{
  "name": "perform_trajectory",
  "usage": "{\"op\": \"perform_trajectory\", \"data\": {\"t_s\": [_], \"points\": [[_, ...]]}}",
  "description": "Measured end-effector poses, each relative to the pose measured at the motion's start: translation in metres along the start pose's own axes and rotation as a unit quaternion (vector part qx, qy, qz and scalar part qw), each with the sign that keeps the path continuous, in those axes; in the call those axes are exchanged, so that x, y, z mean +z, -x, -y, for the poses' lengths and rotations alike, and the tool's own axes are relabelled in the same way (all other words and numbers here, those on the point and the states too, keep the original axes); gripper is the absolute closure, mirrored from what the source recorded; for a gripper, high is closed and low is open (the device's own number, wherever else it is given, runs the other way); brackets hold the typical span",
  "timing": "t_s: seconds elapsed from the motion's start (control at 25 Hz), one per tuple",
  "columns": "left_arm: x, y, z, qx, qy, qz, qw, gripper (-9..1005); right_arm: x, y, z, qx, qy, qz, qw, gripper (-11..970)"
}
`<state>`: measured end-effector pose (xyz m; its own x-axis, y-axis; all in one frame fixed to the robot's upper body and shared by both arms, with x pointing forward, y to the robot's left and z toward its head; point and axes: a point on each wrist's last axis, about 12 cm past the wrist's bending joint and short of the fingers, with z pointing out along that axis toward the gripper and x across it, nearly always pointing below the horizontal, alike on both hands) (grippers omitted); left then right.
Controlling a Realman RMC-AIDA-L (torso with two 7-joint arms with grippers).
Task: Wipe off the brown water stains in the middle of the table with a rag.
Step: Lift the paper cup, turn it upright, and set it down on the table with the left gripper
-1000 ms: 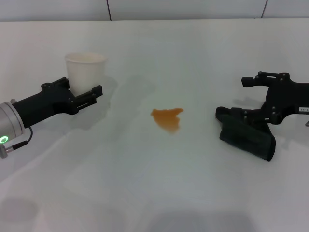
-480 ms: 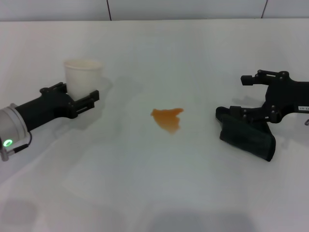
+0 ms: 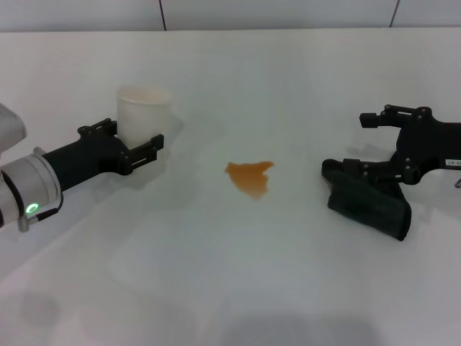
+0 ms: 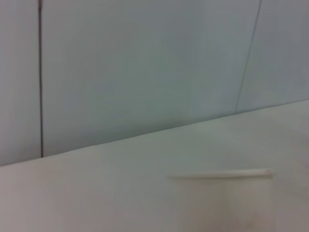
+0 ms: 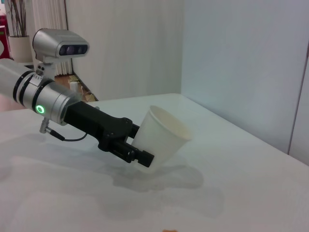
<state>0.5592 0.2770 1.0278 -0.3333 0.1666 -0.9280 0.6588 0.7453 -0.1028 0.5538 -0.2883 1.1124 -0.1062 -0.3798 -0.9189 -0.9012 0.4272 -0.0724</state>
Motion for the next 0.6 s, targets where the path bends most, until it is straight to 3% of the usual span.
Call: {"op": "perform_trajectory", "data": {"t_s": [0.6], "points": [[0.0059,0.0007,0.0037,0.014,-0.011,-0.008,1.000,279,-0.0008,-0.0017,-0.0007,0.001,-0.001,0.000,1.000,90]]}}
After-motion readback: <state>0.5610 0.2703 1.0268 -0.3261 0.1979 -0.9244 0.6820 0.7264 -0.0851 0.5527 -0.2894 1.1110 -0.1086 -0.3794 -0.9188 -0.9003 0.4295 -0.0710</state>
